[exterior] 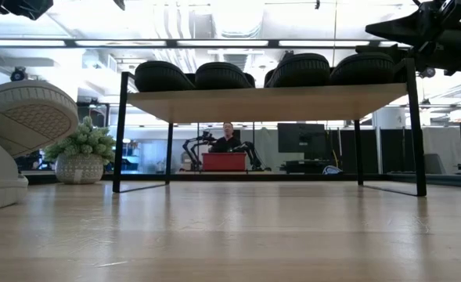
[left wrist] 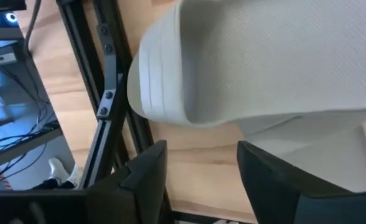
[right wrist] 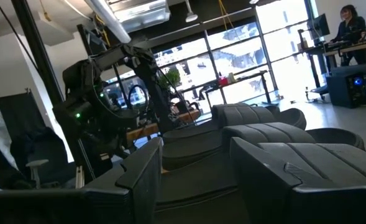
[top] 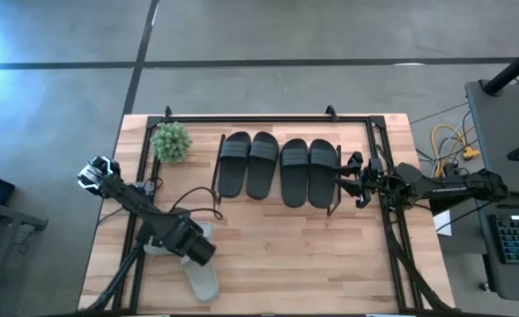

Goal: Pick and place slides into the shelf
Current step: Put the gray slipper under the shelf

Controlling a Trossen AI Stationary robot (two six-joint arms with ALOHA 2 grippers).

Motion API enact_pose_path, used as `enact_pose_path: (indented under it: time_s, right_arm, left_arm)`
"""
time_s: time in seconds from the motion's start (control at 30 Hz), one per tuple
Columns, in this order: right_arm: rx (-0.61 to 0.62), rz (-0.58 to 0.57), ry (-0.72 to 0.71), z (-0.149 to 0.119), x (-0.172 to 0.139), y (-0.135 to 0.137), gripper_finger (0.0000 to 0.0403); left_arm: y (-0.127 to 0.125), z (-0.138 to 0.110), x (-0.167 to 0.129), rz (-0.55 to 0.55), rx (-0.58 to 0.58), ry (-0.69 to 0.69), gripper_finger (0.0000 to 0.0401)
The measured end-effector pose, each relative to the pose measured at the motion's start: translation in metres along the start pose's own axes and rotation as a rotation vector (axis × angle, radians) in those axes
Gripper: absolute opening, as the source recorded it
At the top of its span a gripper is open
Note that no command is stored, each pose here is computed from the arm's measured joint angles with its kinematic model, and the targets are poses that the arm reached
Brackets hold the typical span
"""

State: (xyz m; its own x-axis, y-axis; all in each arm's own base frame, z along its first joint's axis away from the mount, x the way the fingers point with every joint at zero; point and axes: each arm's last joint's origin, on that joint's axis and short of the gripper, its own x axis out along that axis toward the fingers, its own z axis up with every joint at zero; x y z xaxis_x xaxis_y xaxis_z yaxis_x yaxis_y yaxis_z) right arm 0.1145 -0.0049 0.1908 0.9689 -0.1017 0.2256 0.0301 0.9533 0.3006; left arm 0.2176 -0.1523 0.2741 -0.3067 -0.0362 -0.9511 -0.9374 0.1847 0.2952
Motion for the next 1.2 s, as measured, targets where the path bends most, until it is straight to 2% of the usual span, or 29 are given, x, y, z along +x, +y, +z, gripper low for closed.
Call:
enact_pose_path:
  time_s: [0.23, 0.5, 0.77, 0.9, 1.03, 1.2]
  right_arm:
    - [0.0, 0.0, 0.0, 0.0, 0.0, 0.0, 0.0183]
    - [0.0, 0.0, 0.0, 0.0, 0.0, 0.0, 0.0183]
    - [0.0, 0.0, 0.0, 0.0, 0.0, 0.0, 0.0183]
    - [0.0, 0.0, 0.0, 0.0, 0.0, 0.0, 0.0183]
    - [0.0, 0.0, 0.0, 0.0, 0.0, 0.0, 0.0183]
    - [0.0, 0.0, 0.0, 0.0, 0.0, 0.0, 0.0183]
  left_arm:
    - [0.002, 0.003, 0.007, 0.024, 0.008, -0.01, 0.0185]
    - [0.009, 0.011, 0.039, 0.147, 0.019, -0.037, 0.0185]
    - [0.005, 0.017, 0.068, 0.059, 0.039, -0.011, 0.0185]
    - [0.007, 0.019, 0.076, 0.078, 0.034, -0.019, 0.0184]
    - [0.009, 0.021, 0.082, 0.098, 0.03, -0.027, 0.0164]
    - [0.01, 0.022, 0.083, 0.105, 0.029, -0.035, 0.011]
